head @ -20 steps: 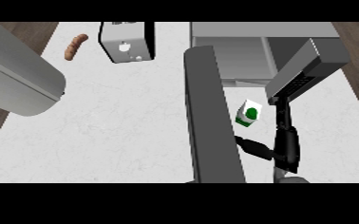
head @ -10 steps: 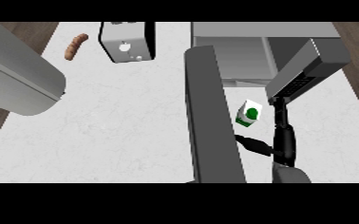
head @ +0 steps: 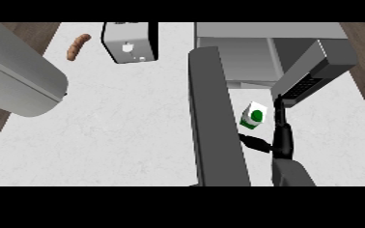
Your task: Pick up the milk, place it into the microwave and close the microwave
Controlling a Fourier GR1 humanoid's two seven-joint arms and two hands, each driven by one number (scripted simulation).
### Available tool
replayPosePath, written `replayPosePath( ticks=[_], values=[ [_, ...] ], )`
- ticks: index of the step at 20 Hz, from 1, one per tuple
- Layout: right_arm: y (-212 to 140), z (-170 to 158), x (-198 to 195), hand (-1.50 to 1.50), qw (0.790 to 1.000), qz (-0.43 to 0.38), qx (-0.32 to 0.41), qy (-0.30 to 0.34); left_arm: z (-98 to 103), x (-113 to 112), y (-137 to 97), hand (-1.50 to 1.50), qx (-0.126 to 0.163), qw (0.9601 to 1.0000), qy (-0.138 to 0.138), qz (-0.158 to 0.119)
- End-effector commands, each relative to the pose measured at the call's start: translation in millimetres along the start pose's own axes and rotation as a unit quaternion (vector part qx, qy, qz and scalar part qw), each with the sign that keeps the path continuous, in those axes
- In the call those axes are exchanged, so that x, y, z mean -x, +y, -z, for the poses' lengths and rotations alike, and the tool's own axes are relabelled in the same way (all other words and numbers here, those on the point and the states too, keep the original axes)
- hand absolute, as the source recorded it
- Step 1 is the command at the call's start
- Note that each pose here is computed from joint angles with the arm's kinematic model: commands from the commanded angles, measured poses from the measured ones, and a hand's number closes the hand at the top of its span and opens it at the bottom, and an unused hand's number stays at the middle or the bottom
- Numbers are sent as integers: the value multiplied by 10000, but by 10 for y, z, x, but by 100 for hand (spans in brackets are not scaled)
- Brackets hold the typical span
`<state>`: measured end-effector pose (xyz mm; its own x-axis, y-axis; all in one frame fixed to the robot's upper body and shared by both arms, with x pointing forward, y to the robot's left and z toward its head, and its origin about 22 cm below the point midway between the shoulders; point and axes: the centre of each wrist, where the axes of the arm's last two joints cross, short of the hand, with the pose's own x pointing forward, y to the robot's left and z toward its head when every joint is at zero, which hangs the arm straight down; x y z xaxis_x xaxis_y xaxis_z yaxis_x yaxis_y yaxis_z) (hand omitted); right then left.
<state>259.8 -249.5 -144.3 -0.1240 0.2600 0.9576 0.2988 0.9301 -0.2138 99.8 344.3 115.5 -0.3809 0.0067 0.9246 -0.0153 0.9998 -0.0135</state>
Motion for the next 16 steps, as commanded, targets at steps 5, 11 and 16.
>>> replayPosePath(
  ticks=[5, 11, 16],
  values=[
    [-44, 51, 114, 150, 9981, 35, -524, -328, -43, -14, -97, -150, 57, 9999, -103, -15],
    [-160, 331, 12, 150, 9950, -120, -457, -884, -60, -147, -55, -150, 59, 10000, 12, 66],
    [-685, 387, 73, 150, 9885, 183, -1067, -1059, -37, -65, -25, -150, 125, 9999, 39, -29]
  ],
)
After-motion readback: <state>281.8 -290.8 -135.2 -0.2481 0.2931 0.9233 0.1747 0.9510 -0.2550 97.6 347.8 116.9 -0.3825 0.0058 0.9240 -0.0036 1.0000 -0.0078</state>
